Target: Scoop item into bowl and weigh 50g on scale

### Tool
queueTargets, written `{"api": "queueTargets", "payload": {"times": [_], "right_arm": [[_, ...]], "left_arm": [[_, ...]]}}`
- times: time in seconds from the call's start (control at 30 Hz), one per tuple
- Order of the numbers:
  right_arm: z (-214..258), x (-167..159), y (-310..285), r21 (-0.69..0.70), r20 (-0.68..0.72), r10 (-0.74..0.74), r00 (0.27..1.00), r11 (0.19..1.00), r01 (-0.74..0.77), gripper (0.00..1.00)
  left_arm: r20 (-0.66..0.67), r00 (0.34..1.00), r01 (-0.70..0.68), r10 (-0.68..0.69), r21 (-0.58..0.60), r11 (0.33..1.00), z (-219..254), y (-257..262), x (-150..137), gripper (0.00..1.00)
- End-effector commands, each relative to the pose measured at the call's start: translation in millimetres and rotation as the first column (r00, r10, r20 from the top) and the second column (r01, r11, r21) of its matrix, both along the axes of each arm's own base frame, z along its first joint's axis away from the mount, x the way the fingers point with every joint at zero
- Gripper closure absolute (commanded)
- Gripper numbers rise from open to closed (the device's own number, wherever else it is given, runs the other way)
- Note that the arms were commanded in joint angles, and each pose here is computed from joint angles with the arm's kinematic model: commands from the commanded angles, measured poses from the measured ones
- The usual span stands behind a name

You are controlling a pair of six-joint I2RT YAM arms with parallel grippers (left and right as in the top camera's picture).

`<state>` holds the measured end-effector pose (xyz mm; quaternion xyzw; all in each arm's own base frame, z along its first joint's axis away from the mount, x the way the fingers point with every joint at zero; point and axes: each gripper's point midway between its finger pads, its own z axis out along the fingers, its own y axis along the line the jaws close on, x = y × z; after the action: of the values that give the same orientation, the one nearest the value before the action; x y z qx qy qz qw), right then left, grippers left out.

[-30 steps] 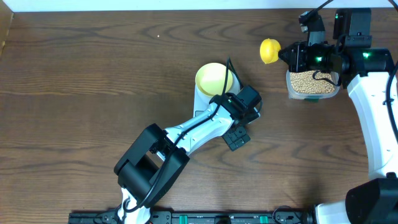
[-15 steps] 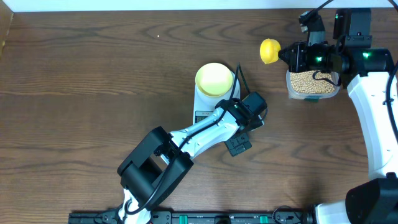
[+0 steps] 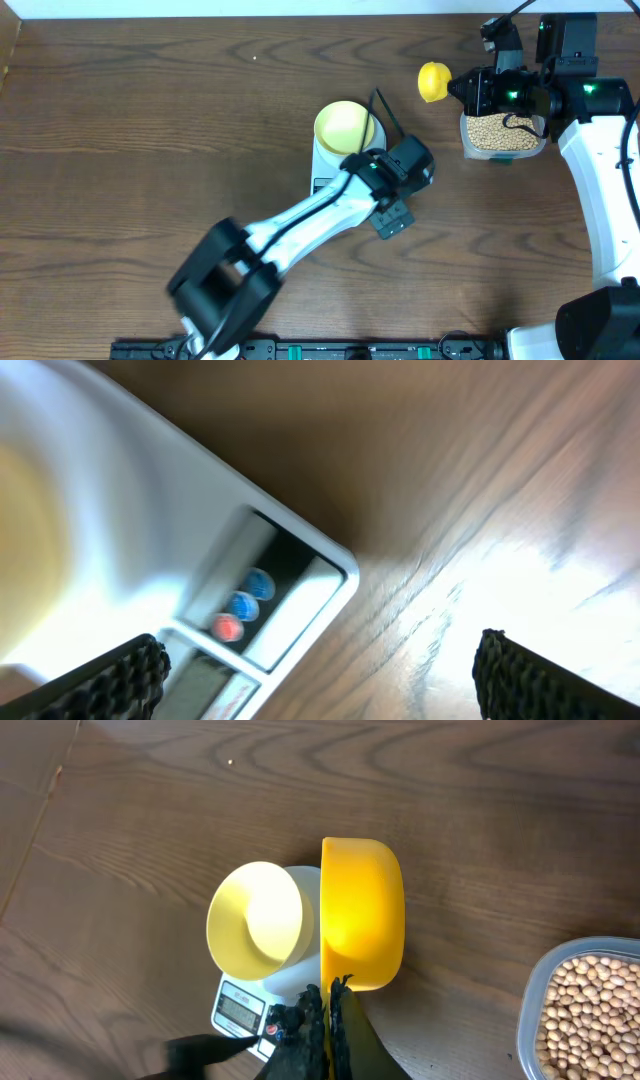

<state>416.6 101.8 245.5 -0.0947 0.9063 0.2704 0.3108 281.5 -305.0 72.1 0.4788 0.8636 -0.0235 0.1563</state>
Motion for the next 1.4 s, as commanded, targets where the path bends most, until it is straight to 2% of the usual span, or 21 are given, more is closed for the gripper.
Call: {"api": "queueTargets", "payload": {"times": [0.0,0.07,0.17,0.33,0.43,0.77,0.8,1.13,1.27,1.37], "right_arm": [[14.4,1.5,-1.1,-0.007,0.047,0.007,0.999,1.0,-0.007,0.99],[14.5,1.6,-1.0,-0.007,0.047,0.007,0.999,1.0,-0.007,0.99],[14.6,1.7,-1.1,-0.007,0.048,0.007,0.999,1.0,-0.007,0.99],[14.5,1.6,-1.1,-0.007,0.047,0.007,0.999,1.0,-0.007,0.99],[14.3,1.4,-1.0,-0.008,0.046,0.007,0.999,1.0,-0.007,0.99],[18.8,10.2,-4.9,-0.034,0.096,-0.002,0.995,0.999,0.005,0.99],[22.4,15.8,-6.9,-0.043,0.125,-0.011,0.992,0.999,0.017,0.99],[44.0,45.8,-23.0,-0.1,0.283,-0.078,0.956,0.989,0.11,0.99],[45.5,51.4,-31.8,-0.128,0.304,-0.111,0.946,0.979,0.156,0.99],[46.1,55.1,-38.9,-0.149,0.317,-0.137,0.938,0.97,0.192,0.99]], "left_arm": [[0.095,0.984,-0.131,0.149,-0.168,0.977,66.0,-0.1,22.6,0.01],[0.119,0.97,-0.18,0.211,-0.23,0.956,86.7,7.4,33.7,0.01],[0.179,0.916,-0.29,0.36,-0.327,0.899,121.8,30.8,60.5,0.01],[0.239,0.832,-0.367,0.501,-0.442,0.819,166.6,77.9,96.4,0.01],[0.249,0.779,-0.427,0.576,-0.461,0.778,175.9,113.1,113.4,0.01],[0.253,0.72,-0.501,0.646,-0.453,0.737,174.8,151.0,128.8,0.01],[0.28,0.668,-0.537,0.689,-0.459,0.708,178.8,172.3,140.0,0.01],[0.369,0.363,-0.643,0.856,-0.566,0.517,212.7,296.5,184.5,0.01],[0.378,0.275,-0.662,0.884,-0.592,0.46,218.7,335.8,190.5,0.01],[0.378,0.238,-0.682,0.895,-0.591,0.431,215.3,356.0,192.3,0.01]]}}
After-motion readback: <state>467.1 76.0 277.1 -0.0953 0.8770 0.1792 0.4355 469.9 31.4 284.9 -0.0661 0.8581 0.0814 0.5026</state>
